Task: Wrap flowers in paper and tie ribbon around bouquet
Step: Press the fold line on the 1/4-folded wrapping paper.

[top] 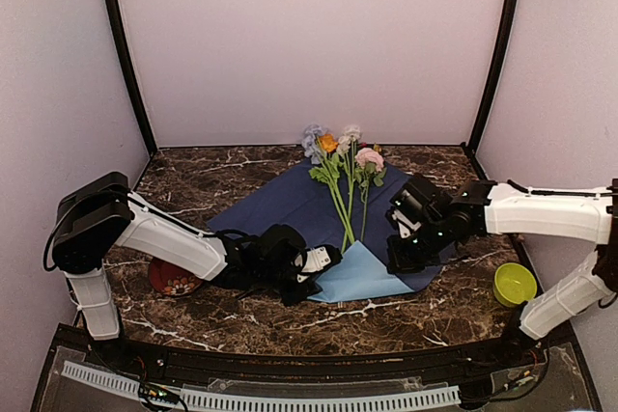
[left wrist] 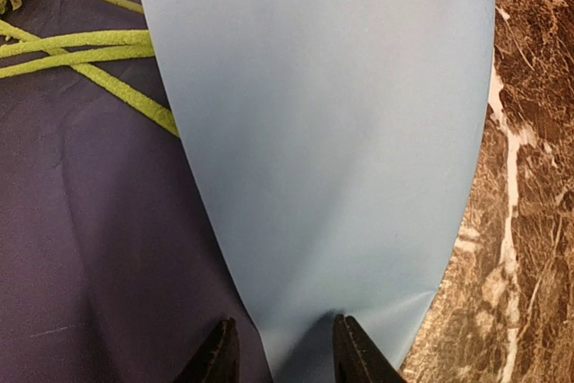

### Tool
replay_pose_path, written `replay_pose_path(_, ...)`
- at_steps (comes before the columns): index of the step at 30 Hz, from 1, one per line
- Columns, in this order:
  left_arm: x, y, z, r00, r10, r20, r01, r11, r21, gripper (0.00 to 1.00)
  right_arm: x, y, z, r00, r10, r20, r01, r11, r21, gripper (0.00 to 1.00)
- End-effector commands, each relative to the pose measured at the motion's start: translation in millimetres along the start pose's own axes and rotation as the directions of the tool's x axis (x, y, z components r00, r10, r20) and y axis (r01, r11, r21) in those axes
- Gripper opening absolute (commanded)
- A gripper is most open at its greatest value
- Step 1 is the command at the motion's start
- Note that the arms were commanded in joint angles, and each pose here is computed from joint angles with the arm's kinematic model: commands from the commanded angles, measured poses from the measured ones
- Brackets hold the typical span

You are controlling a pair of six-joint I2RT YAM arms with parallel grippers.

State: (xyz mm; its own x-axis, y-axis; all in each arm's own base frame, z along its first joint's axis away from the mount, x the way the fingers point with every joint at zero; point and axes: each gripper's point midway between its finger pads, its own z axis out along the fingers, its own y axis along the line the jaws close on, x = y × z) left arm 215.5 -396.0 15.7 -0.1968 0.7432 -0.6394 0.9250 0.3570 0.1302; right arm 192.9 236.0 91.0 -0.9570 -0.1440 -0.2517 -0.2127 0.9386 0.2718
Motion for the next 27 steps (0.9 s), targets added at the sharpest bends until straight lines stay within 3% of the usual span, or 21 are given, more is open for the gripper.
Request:
replay_pose_path(1, 108, -20, 3, 0.938, 0.039, -0.343, -0.018, 0.998, 0.063, 0.37, 5, 16, 19, 0.994, -0.095, -0.055, 0.097, 0.995, 0.025, 0.00)
replay_pose_path(6, 108, -22, 4, 0.939, 0.047, -0.340, -0.023, 0.997, 0.072, 0.37, -3, 54, 14, 0.993, -0.114, 0.020, 0.115, 0.980, -0.164, 0.00)
replay_pose_path(10, 108, -22, 5, 0.938, 0.051, -0.343, -0.027, 0.997, 0.076, 0.37, 12, 56, 32, 0.995, -0.097, -0.015, 0.091, 0.970, -0.226, 0.00)
replay_pose_path(14, 108, -21, 4, 0.938, 0.041, -0.344, -0.019, 0.997, 0.069, 0.37, 33, 25, 61, 0.991, -0.069, -0.114, 0.057, 0.993, -0.105, 0.00)
replay_pose_path(19, 89, -14, -4, 0.953, -0.018, -0.304, 0.026, 0.999, 0.021, 0.36, 44, -14, 70, 0.987, -0.049, -0.152, 0.061, 0.995, 0.073, 0.00)
replay_pose_path(27, -7, -6, -54, 1.000, -0.024, -0.016, 0.024, 0.999, 0.041, 0.38, 65, -22, 79, 0.978, -0.021, -0.210, 0.035, 0.997, 0.066, 0.00)
